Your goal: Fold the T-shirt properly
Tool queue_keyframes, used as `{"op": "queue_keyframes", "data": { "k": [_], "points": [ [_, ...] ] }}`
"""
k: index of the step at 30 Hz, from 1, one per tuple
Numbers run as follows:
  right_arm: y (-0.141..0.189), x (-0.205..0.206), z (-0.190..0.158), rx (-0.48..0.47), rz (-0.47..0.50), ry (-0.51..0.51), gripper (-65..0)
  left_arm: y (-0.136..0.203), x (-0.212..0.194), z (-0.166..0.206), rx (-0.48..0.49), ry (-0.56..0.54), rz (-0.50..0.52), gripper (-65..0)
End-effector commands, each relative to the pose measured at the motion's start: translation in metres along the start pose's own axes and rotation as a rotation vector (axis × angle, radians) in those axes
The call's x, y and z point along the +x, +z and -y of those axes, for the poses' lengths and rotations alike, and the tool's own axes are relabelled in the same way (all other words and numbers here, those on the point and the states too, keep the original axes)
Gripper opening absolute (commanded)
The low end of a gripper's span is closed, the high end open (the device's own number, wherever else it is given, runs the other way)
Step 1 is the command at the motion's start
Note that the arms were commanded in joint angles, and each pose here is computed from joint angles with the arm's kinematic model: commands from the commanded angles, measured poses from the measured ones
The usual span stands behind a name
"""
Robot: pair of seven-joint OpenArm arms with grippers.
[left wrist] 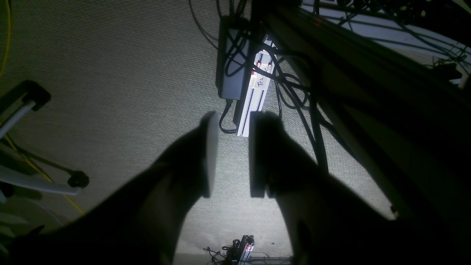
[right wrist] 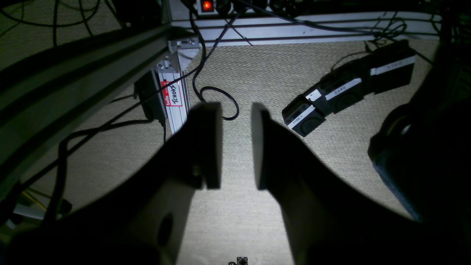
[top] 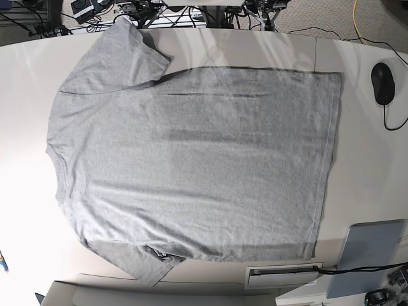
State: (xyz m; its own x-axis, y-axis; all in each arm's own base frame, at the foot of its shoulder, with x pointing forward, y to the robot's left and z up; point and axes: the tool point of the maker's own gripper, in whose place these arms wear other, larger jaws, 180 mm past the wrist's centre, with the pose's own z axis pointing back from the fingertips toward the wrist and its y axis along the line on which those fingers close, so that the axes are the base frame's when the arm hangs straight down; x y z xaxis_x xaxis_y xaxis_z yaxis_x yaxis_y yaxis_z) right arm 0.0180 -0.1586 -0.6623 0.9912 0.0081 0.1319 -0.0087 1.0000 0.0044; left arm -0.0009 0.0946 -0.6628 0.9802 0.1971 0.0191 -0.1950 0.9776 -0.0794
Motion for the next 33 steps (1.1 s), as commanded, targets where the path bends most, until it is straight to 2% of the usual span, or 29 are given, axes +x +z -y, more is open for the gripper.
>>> {"op": "queue_keyframes", "data": {
  "k": [1,21,27,33],
  "points": [
    [0.000,0.002,0.003,-0.003,0.012,-0.001,-50.5,0.000,-0.001,-0.001,0.004,0.003,0.005,-48.2],
    [0.000,0.001,0.003,-0.003,0.009,0.001,-50.5,0.000,-0.001,-0.001,0.004,0.003,0.006,-48.2],
    [0.001,-0.003,0.003,0.001,-0.006,0.055,-50.5,0.000,0.002,-0.002,0.004,0.003,0.022,-48.2],
    [0.003,-0.013,0.021,-0.027,-0.049,0.051,-50.5,0.000,-0.001,-0.002,0.005,-0.003,0.019,-48.2]
  ]
}}
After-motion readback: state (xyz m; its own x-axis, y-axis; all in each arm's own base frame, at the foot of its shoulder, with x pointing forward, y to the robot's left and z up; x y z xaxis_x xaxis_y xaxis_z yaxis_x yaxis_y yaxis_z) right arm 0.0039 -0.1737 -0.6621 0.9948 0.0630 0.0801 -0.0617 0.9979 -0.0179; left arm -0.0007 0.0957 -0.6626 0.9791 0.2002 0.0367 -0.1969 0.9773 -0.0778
